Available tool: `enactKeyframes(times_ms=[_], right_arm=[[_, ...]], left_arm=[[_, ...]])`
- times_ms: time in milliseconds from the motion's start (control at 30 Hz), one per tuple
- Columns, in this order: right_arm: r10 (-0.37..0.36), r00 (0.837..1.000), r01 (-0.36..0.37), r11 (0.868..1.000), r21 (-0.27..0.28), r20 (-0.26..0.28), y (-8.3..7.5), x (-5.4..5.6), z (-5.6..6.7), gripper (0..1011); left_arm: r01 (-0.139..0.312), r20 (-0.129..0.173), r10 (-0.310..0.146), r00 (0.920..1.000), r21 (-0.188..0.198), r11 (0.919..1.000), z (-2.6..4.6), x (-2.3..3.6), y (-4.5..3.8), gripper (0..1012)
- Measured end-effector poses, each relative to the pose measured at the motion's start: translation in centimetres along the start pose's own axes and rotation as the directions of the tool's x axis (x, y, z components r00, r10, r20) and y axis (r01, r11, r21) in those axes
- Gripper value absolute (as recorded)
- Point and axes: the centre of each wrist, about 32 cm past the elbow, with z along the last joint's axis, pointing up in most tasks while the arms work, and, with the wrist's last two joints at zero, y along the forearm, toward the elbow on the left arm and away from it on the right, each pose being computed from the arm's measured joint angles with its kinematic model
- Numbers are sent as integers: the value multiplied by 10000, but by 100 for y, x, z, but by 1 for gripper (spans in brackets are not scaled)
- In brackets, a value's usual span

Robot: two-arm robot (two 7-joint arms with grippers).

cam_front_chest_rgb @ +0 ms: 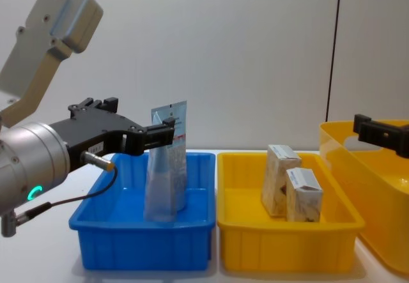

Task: Bimanual collaborative sorting of washing and personal care products

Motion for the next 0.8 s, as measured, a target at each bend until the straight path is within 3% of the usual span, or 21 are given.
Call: enactKeyframes(times_ms=[800], right_arm=[[86,9999,-85,9998,-205,92,38,-27,24,1003]], left_arm=[[0,0,0,10000,1,10000,0,0,0,1002]])
